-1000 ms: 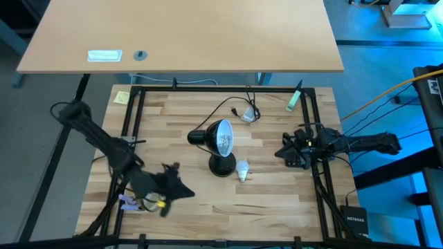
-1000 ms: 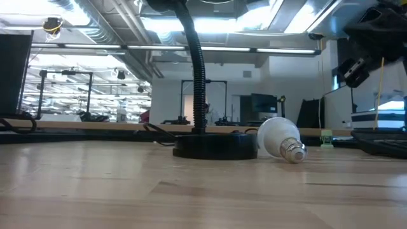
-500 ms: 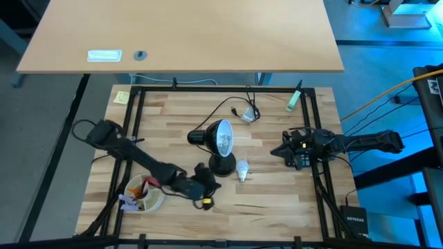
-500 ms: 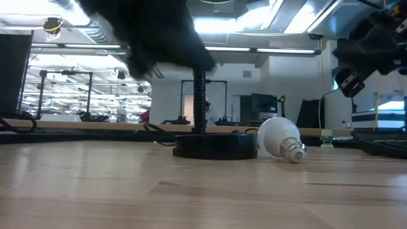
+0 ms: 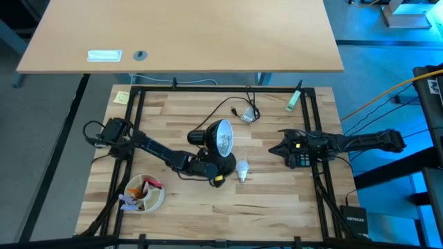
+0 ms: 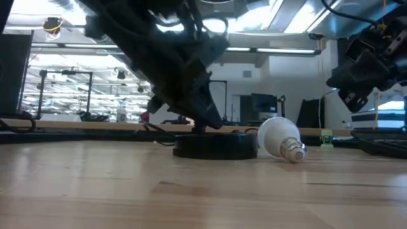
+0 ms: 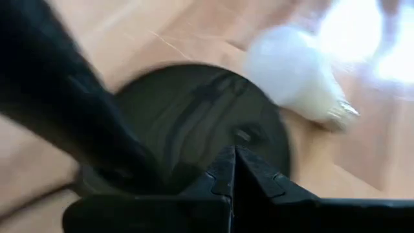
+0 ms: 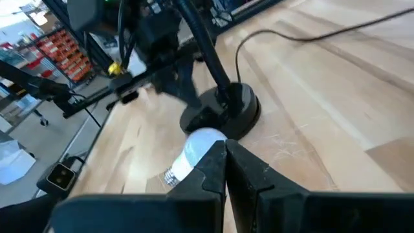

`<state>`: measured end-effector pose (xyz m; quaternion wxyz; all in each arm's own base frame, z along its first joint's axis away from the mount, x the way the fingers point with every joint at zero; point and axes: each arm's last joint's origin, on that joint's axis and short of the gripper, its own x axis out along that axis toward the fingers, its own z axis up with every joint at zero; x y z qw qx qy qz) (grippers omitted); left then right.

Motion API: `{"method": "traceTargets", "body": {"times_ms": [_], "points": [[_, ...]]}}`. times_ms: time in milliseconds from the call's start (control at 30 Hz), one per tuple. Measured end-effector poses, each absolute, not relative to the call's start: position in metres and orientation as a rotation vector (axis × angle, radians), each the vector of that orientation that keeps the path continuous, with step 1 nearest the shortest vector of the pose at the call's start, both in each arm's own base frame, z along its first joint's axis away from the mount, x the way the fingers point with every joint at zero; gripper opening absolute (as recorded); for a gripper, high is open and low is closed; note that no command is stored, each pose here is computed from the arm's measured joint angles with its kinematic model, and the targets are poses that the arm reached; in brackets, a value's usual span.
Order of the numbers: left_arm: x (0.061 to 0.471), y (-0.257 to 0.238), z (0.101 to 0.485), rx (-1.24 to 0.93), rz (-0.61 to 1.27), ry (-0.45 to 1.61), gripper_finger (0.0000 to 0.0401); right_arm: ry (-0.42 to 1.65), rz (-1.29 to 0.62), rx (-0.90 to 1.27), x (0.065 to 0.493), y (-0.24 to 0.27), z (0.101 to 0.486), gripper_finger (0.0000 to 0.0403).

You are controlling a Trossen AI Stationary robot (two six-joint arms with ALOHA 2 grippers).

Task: Screw lightbulb
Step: Insert the white lightbulb into the black desk lamp

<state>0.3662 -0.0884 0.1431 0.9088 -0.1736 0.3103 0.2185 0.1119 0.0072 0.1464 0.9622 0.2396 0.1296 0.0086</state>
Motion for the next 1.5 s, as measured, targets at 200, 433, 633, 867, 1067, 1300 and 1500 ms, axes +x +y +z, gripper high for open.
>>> {"method": "traceTargets", "body": {"times_ms": [200,433,633,867,1067,1300,1500], "points": [[0.369,-0.067,0.142,-0.324,0.495,0.663,0.0001,0.323,-0.002,0.488,0.116,0.007,0.14,0.0014],[0.368,-0.05,0.139,-0.255,0.525,0.719,0.0003,0.361,-0.025,0.486,0.124,0.007,0.135,0.0014],[0.368,-0.035,0.138,-0.179,0.534,0.758,0.0003,0.392,-0.045,0.506,0.13,0.008,0.13,0.0015],[0.369,-0.019,0.139,-0.036,0.506,0.795,0.0003,0.397,-0.046,0.508,0.137,0.008,0.127,0.0016],[0.366,-0.024,0.154,-0.115,0.467,0.765,0.0005,0.421,-0.034,0.542,0.141,0.009,0.123,0.007],[0.368,-0.04,0.168,-0.299,0.363,0.69,0.003,0.426,0.088,0.553,0.149,0.013,0.128,0.0159],[0.375,-0.049,0.176,-0.391,0.284,0.595,0.0116,0.481,0.083,0.555,0.156,0.014,0.124,0.0193]]}}
